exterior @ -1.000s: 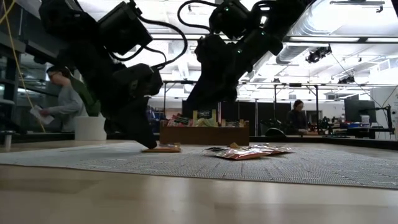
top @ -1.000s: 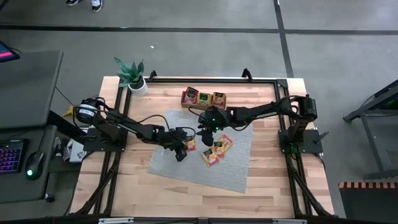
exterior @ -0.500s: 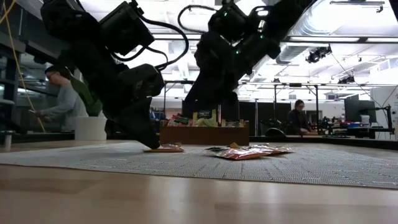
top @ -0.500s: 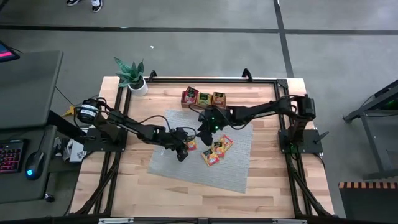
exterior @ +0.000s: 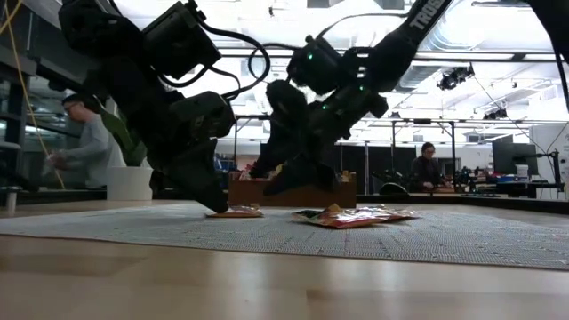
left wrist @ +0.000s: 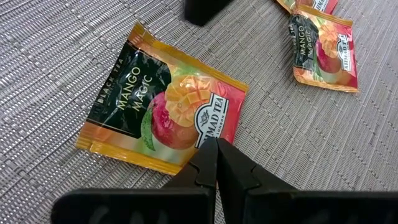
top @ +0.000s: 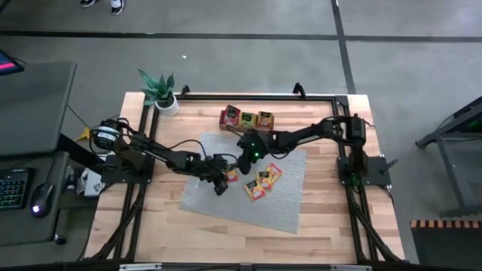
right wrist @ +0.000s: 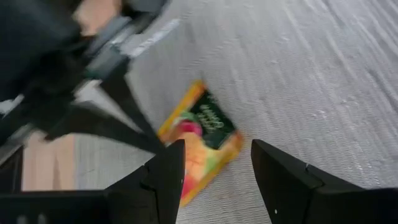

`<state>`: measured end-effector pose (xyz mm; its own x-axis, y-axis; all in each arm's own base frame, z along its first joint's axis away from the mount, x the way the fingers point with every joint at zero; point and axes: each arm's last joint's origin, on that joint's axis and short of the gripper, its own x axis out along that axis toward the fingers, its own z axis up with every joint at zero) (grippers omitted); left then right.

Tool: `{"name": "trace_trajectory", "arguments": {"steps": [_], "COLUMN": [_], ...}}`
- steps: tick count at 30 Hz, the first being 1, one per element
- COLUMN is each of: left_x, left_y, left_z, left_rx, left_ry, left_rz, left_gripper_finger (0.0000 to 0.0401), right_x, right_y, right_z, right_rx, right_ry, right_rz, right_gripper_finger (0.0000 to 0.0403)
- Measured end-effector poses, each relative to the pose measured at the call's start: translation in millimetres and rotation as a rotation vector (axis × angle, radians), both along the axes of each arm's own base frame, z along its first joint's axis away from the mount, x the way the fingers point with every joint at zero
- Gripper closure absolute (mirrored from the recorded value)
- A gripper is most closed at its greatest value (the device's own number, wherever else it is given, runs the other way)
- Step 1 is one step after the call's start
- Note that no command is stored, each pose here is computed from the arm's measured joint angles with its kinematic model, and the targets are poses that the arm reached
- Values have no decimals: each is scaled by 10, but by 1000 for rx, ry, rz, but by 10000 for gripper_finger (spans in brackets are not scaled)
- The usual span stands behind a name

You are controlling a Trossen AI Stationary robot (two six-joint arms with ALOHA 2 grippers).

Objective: Pick & Place Tea
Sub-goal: Put the orange tea bag into the right section of the wooden organizer

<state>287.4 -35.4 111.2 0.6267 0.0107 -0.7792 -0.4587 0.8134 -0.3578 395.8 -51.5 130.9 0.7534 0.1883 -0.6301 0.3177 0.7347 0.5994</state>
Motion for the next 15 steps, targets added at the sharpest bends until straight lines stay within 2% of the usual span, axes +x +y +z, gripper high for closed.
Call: {"name": "trace_trajectory", "arguments": {"steps": [8, 15], "left_x": [-1, -1], "left_y": [0, -1], "left_z": [-2, -3], "left_rx": [-6, -1], "left_ry": [-1, 0], "left_rz": [4, -8], "left_gripper_finger": [401, 401], "right_x": [26, 26], "right_y": [-42, -37], "right_z": [-135, -142], "right_rx": [83, 100], "right_ry": [32, 34], "right_rz": [-105, -97], "right_gripper_finger": [223, 223]}}
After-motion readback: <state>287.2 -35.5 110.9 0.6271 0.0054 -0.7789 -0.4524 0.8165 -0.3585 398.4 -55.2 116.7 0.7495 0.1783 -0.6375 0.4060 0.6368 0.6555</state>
